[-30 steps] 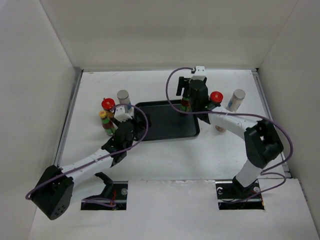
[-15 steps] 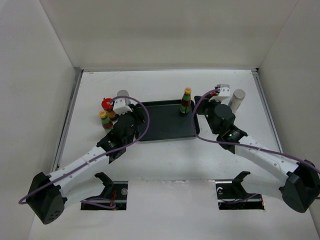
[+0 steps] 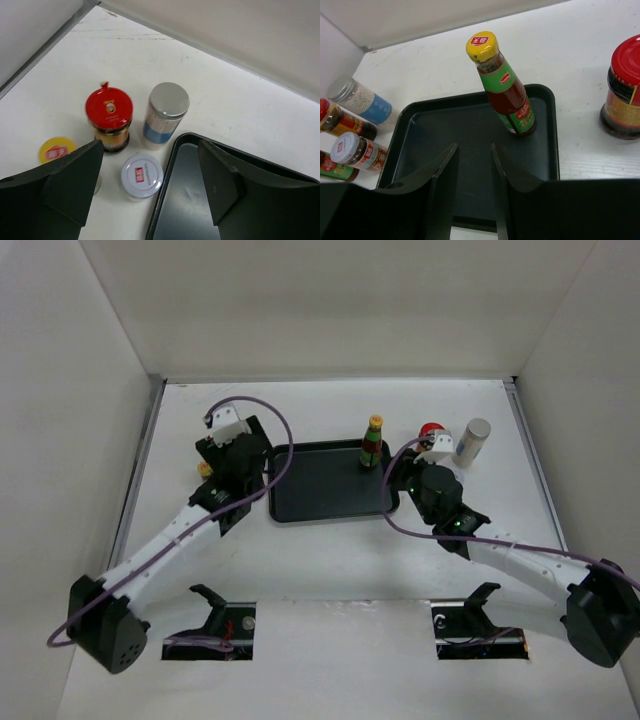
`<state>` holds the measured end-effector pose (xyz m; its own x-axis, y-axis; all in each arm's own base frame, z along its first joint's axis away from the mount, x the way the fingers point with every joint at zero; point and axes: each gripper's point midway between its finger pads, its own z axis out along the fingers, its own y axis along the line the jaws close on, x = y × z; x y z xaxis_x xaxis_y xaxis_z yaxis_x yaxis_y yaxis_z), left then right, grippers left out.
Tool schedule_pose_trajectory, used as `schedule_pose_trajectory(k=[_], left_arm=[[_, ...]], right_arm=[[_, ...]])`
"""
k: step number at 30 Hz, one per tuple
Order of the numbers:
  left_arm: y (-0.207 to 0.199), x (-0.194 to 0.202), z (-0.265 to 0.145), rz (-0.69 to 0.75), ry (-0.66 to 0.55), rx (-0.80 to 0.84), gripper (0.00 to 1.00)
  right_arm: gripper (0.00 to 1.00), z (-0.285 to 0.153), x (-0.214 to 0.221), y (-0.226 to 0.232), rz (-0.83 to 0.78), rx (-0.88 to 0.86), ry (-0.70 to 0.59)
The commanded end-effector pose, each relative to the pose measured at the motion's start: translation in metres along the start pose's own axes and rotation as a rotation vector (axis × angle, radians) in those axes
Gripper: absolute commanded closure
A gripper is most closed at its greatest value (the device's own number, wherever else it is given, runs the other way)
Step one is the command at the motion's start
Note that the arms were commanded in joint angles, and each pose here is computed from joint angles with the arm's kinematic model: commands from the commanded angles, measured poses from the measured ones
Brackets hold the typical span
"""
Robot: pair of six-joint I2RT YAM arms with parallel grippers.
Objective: Organize the condiment bottles
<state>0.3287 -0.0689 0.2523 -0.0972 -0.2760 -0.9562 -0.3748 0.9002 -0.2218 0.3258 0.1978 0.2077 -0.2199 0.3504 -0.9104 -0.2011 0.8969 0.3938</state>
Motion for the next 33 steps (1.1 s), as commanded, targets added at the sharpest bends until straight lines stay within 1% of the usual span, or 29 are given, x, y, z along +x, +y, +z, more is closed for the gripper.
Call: schedule_pose_trajectory(k=[1, 4, 8, 13, 16, 20, 24, 28, 30, 33], left_arm=[[-0.035, 0.001, 0.029, 0.045, 0.04, 0.064, 0.22], [-0.058, 0.005, 0.061, 0.016, 0.106, 0.109, 0.18], [-0.066, 0.01, 0.092, 0.002, 0.136, 0.089, 0.16], [-0.062, 0.017, 0.115, 0.026, 0.133, 0.03, 0.16], [-0.059, 0.028, 0.127, 0.056, 0.15, 0.008, 0.18], [-0.056, 0.036, 0.13, 0.078, 0.16, -0.011, 0.22], [-0.041, 0.025, 0.124, 0.081, 0.099, -0.077, 0.22], [-0.034, 0.013, 0.116, 0.052, 0.034, -0.08, 0.21], [-0.032, 0.013, 0.116, 0.048, 0.031, -0.078, 0.21], [-0.03, 0.026, 0.122, 0.075, 0.061, -0.084, 0.21]], right_arm=[[0.6, -0.003, -0.024, 0.016, 0.059, -0.06, -0.078], [0.53, -0.001, -0.022, 0.013, 0.062, -0.049, -0.077], [0.44, -0.003, -0.025, 0.009, 0.07, -0.041, -0.091], [0.41, -0.001, -0.024, 0.009, 0.073, -0.042, -0.086], [0.41, 0.0, -0.022, 0.007, 0.07, -0.033, -0.078], [0.4, -0.002, -0.026, 0.003, 0.082, -0.025, -0.098], [0.39, -0.001, -0.024, 0.0, 0.081, -0.014, -0.09], [0.39, 0.003, -0.02, 0.002, 0.074, -0.014, -0.073], [0.39, 0.004, -0.018, 0.001, 0.071, -0.012, -0.071], [0.39, 0.005, -0.016, 0.002, 0.069, -0.012, -0.06]])
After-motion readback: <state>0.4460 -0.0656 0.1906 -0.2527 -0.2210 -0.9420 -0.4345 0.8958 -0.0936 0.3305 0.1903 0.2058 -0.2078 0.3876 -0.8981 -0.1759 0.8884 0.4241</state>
